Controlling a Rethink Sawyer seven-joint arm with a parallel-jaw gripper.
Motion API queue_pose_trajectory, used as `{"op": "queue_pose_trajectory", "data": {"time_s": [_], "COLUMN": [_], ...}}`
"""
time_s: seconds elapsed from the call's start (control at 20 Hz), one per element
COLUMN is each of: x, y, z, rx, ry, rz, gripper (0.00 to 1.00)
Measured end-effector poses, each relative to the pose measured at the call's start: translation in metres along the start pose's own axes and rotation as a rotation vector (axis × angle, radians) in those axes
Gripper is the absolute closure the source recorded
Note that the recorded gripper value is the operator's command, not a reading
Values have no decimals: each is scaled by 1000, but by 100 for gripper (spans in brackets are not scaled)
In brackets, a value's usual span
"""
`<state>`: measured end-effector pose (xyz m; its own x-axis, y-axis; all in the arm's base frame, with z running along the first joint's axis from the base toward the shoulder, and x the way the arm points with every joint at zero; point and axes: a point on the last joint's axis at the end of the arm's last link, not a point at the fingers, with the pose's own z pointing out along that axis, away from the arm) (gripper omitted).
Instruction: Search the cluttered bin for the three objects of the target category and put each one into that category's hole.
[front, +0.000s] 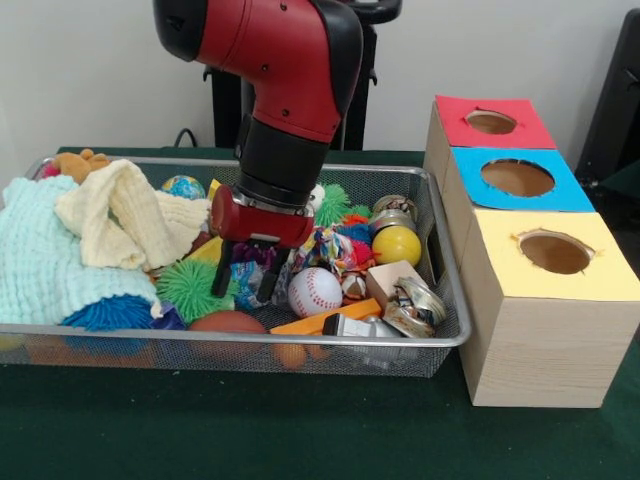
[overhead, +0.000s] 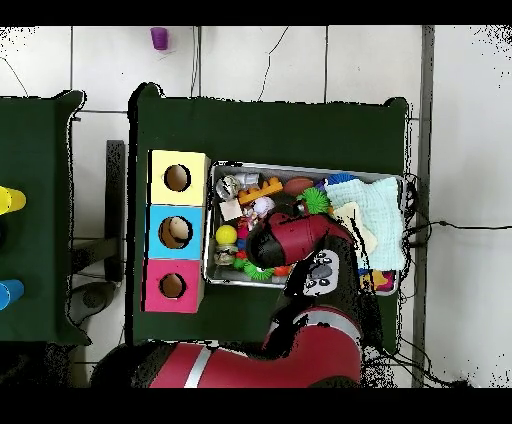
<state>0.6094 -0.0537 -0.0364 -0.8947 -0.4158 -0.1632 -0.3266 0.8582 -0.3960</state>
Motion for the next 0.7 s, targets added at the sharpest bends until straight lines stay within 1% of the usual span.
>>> {"op": "queue_pose_trajectory", "data": {"time_s": [0.1, 0.5, 0.7], "x": [4, 5, 6], "y": [1, 5, 4], "z": [4, 11, 17], "rx": [-7, -10, -13], "ry": [6, -2, -12], "rz": [5, 4, 20], "gripper": [0, 0, 0]}}
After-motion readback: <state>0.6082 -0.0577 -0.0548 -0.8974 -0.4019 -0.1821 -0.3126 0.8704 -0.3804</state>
